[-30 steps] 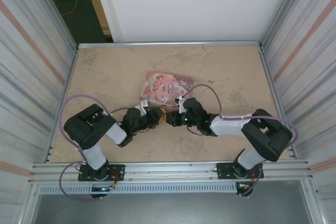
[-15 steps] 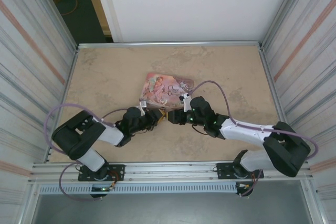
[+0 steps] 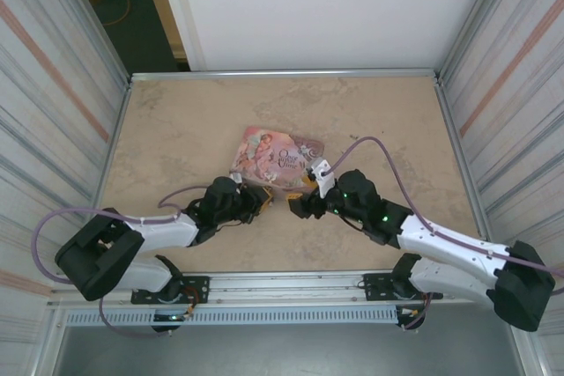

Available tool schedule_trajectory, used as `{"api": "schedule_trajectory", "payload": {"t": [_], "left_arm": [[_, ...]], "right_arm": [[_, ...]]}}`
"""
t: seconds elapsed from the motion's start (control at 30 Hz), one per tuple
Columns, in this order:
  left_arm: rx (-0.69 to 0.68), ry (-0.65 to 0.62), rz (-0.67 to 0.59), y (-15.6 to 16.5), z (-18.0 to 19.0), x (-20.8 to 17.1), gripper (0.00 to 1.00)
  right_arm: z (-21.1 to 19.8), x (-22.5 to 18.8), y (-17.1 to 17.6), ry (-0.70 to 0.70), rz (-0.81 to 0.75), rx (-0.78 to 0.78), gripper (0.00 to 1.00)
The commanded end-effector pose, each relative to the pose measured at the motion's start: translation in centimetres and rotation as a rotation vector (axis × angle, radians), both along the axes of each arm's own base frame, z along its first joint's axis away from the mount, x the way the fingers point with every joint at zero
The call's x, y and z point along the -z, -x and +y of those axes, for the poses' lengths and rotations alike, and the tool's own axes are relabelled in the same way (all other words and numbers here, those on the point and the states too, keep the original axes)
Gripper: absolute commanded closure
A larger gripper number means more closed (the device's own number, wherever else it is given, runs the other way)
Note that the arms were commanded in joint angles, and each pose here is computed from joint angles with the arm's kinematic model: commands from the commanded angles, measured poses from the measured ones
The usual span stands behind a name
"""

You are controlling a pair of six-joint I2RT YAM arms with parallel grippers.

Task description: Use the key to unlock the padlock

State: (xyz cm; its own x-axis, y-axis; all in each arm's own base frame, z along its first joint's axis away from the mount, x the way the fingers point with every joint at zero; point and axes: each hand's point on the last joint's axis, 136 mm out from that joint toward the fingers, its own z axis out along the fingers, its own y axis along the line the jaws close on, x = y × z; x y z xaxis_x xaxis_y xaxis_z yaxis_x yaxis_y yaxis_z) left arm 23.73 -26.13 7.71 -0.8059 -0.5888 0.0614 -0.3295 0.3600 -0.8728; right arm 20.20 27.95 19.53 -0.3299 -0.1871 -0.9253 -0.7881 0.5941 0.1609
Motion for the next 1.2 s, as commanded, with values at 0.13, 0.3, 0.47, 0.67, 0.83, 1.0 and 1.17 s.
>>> {"api": "schedule_trajectory", "payload": {"t": [0.13, 0.3, 0.47, 0.67, 0.83, 1.0, 1.17], "left_arm": [[-0.012, 0.027, 0.085, 0.2, -1.2, -1.4, 1.0], [-0.023, 0.01, 0.123, 0.6, -1.2, -1.1, 1.0], [-0.03, 0.008, 0.131, 0.7, -1.1, -1.0, 1.0], [-0.027, 0.012, 0.129, 0.7, -1.3, -1.1, 1.0], [-0.024, 0.01, 0.134, 0.7, -1.3, -1.0, 1.0], [-0.023, 0.012, 0.135, 0.8, -1.3, -1.0, 1.0], [-0.025, 0.012, 0.137, 0.9, -1.2, -0.9, 1.0]], "right_arm": [[-1.2, 1.2, 1.8, 0.269, -0.297, -0.12, 0.3], [-0.8, 2.9, 2.7, 0.42, -0.431, -0.165, 0.28], [0.0, 4.6, 3.0, 0.515, -0.474, -0.179, 0.29], [1.6, 7.2, 2.9, 0.599, -0.481, -0.203, 0.35], [3.0, 8.3, 2.7, 0.612, -0.48, -0.216, 0.41], [4.1, 8.8, 2.2, 0.614, -0.494, -0.217, 0.49], [5.0, 9.0, 1.7, 0.611, -0.515, -0.208, 0.56]]}}
